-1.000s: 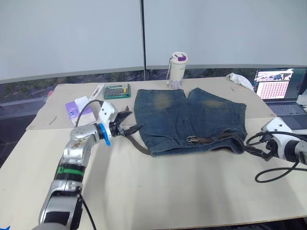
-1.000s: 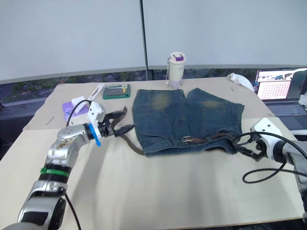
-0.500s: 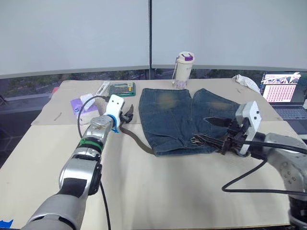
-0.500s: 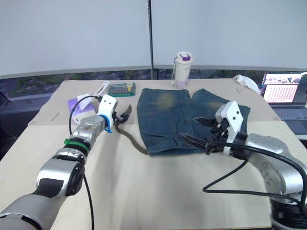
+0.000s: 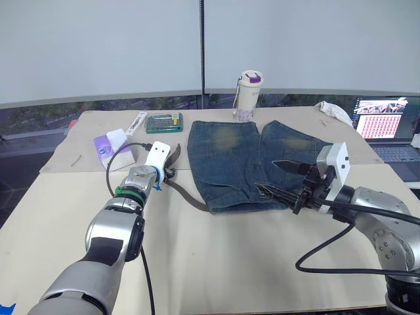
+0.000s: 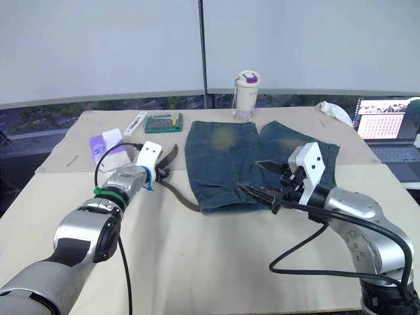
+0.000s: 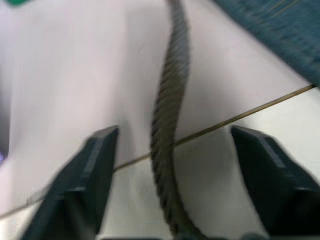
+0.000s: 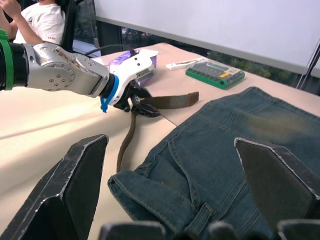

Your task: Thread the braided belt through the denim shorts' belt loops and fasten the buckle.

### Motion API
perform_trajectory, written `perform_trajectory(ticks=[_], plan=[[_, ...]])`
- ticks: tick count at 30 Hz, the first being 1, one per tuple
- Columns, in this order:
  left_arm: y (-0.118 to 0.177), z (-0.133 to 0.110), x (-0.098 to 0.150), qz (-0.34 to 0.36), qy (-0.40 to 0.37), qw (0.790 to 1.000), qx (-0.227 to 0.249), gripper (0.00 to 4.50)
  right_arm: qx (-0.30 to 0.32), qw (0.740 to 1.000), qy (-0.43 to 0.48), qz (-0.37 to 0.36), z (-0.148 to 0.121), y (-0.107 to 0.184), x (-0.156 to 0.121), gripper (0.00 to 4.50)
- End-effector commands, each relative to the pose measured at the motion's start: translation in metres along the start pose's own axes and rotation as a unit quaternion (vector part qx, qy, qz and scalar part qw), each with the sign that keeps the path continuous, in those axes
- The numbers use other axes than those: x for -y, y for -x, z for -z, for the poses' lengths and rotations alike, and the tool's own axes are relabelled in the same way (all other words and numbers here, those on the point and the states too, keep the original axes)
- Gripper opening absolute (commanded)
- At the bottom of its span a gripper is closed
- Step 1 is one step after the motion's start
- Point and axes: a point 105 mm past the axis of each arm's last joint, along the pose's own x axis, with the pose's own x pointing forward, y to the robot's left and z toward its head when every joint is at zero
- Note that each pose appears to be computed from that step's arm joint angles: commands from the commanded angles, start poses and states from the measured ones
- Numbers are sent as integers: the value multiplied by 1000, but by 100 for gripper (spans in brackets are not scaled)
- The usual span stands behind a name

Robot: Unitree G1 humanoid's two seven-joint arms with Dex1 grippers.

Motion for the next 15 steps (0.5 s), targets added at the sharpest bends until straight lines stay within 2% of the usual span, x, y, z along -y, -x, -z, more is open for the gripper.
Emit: perform_trajectory(ticks=[1,2,3,4,7,12,14,15], plan=[[2,-16,-2,-3,13,1000,19,199,15,1000,25,6,-9,3,2,450],[2,-16,-3,-6,16,1000,20,159,13,1000,27,8,-8,3,3,450],[2,-16,-3,-7,18,1000,21,137,13,999,28,9,-8,3,3,450],[2,-16,-4,-9,20,999,23,88,11,999,29,9,-7,3,4,450],[3,-18,-9,-21,22,999,43,1,14,1000,26,8,-6,0,3,450],[6,-39,-3,-7,26,993,117,1,11,1000,10,13,-4,-3,6,450],[12,-60,2,-1,1,982,187,1,-8,999,-16,26,4,-5,9,450],[19,-74,8,2,-29,971,239,1,-23,999,-29,34,11,-6,11,450]])
